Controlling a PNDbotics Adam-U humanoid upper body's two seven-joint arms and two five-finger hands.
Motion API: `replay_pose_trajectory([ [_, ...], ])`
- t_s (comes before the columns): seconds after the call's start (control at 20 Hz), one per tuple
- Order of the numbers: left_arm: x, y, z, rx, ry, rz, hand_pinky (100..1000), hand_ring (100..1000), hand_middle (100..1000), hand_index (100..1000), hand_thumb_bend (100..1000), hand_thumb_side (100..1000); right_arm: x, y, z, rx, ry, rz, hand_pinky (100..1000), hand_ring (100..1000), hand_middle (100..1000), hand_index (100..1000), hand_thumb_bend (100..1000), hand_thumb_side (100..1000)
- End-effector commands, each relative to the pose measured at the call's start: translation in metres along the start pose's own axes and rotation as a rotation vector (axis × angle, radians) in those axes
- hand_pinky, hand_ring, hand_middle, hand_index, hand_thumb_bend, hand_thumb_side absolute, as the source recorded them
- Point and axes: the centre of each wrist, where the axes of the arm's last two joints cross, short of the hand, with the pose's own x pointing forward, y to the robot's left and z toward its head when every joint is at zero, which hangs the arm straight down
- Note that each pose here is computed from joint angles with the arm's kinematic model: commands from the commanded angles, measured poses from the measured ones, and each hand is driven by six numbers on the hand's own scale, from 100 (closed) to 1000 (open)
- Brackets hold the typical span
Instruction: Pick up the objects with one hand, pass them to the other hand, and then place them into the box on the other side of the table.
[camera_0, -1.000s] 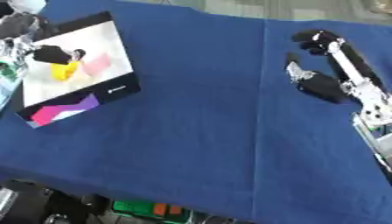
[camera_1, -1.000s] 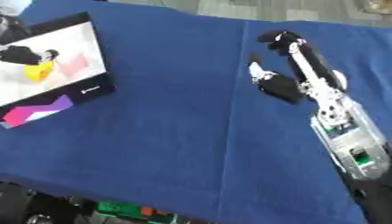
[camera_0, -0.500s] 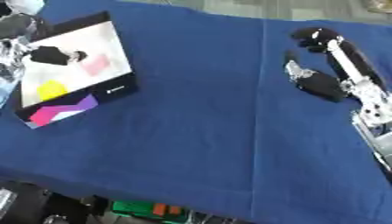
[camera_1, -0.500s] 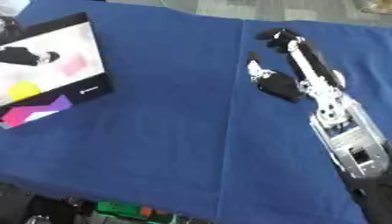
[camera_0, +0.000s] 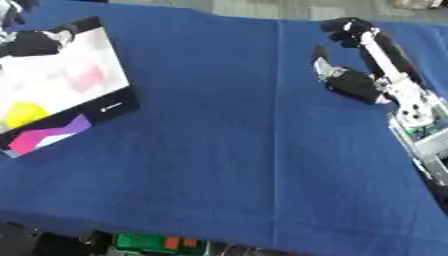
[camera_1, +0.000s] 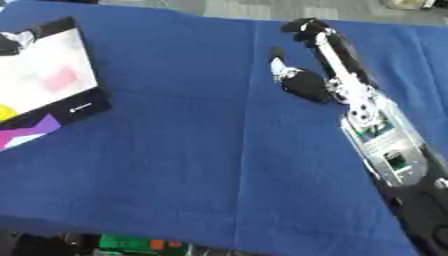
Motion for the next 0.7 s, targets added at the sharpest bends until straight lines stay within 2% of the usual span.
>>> replay_pose_trajectory([
  [0.05,0.013,0.017,0.006,0.100,-0.080,0.112,702,632,664,769,438,475,0.002,-0.021,-0.001,-0.053,-0.006,0.052,864,846,853,833,100,463],
  [0.35,0.025,0.013,0.017,0.150,-0.178,0.295,699,624,660,765,433,513,-0.006,-0.028,0.001,-0.057,0.075,0.101,863,845,848,831,100,479],
  [0.7,0.030,0.006,0.025,0.144,-0.207,0.370,704,626,665,768,438,528,-0.017,-0.037,0.007,0.012,0.204,0.165,870,850,849,836,100,509],
])
